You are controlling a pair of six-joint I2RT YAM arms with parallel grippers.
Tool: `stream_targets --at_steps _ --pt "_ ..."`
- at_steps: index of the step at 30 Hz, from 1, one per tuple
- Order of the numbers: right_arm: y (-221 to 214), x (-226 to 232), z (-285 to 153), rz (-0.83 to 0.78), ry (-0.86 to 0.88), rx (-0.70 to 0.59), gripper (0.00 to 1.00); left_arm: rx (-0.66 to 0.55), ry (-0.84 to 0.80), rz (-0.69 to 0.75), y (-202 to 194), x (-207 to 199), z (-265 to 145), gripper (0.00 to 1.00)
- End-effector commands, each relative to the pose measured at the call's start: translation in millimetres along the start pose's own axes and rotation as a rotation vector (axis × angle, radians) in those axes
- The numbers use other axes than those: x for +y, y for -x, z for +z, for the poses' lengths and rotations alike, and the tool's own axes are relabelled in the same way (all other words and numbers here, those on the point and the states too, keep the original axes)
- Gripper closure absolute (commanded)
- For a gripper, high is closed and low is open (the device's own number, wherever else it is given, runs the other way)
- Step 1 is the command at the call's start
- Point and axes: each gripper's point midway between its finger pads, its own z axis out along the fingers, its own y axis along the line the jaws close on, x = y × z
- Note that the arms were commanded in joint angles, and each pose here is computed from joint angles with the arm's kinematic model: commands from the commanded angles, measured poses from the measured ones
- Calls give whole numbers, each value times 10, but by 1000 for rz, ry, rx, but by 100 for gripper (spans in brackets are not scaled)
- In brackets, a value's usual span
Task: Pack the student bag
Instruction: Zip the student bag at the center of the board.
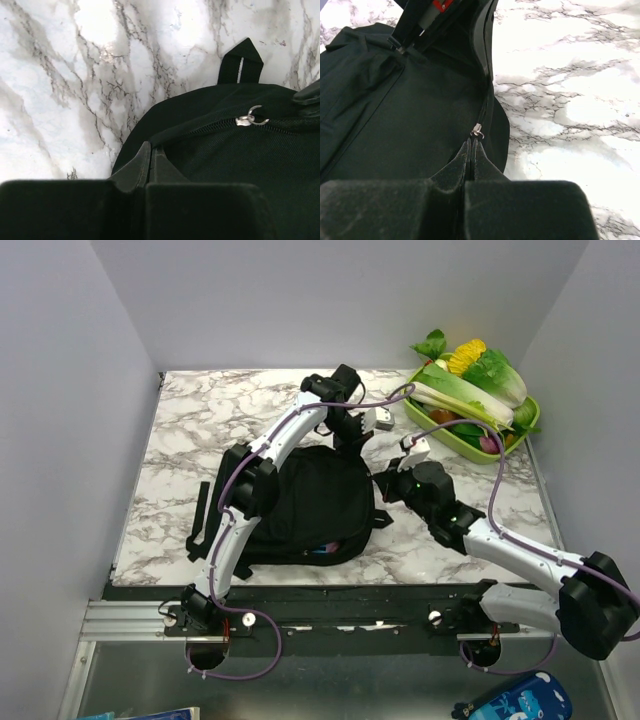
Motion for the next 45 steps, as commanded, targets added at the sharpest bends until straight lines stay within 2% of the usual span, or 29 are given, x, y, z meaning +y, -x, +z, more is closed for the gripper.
stream_targets --at_steps 1,6,14,19,24,29,39,41,44,45 --pt "101 68 -126 12 48 -38 99 42 246 -14 -25 549 -81 100" --pt "-42 77 -231 30 72 -4 99 37 319 -31 -32 734 -172 100" --pt "-31 119 -409 61 102 -5 99 70 421 -84 -181 963 -303 100" --pt "-53 208 -495 94 140 0 99 70 567 -142 -226 1235 -507 100" --pt "-85 336 -518 111 175 18 99 101 637 -180 -359 1364 -634 100" --pt "-149 465 -487 107 197 55 99 162 735 -264 -655 1552 -823 100" --pt "75 537 -469 96 203 8 99 251 824 -460 -1301 1629 -1244 100" --pt "96 552 -448 93 205 8 100 237 835 -498 -1329 1626 -1302 95" --pt "159 606 -427 93 223 0 99 233 866 -553 -1397 1621 -1421 77" --pt "189 637 -421 96 234 -2 99 230 879 -573 -1414 1625 -1455 77"
